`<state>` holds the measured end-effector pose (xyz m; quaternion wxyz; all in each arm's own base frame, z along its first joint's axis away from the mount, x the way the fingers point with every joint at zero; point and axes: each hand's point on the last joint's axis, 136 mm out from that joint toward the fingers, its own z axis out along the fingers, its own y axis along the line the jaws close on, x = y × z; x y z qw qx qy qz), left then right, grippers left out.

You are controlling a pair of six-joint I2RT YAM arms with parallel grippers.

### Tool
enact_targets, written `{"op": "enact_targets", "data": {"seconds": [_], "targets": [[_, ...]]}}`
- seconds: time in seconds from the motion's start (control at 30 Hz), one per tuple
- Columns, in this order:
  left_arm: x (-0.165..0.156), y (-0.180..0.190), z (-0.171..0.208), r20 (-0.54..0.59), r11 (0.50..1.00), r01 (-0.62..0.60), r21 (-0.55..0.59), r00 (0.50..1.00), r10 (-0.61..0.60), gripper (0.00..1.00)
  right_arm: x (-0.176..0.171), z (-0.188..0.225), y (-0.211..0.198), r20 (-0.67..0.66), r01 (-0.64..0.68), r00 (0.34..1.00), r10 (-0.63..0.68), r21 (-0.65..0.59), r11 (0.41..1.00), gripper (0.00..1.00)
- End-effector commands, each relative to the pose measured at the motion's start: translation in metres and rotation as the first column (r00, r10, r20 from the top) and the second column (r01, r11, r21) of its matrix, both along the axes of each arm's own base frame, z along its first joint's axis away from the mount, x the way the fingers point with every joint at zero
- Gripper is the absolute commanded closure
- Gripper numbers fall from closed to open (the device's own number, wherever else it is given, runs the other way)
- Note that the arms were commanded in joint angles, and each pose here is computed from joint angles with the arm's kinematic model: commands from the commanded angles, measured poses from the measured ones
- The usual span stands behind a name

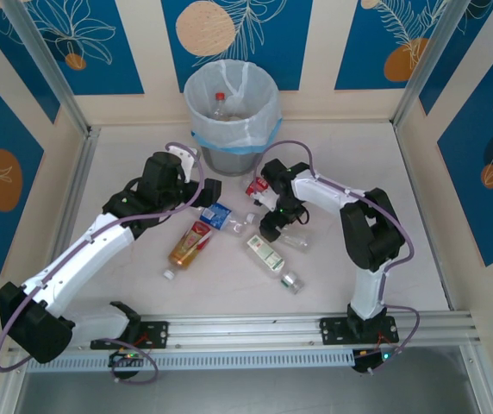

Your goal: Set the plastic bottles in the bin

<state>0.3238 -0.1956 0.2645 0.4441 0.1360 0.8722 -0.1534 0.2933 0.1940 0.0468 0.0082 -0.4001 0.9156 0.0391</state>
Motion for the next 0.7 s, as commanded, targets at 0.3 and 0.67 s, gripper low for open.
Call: {"op": "enact_targets", "data": {"seconds": [0.3,0.67], "targets": [[-0.001,0.009,-0.003,0.006,0.999,-0.023,0.032,1.0,0.023,0.01,0.009,-0.028,-0.007,0.006,-0.009,1.0,0.009,-0.076,0.997,0.17],[0.003,0.009,-0.003,0.018,0.999,-0.038,0.03,0.999,0.038,0.01,0.0,-0.016,-0.004,0.014,-0.037,0.999,0.037,-0.024,0.999,0.4]]}}
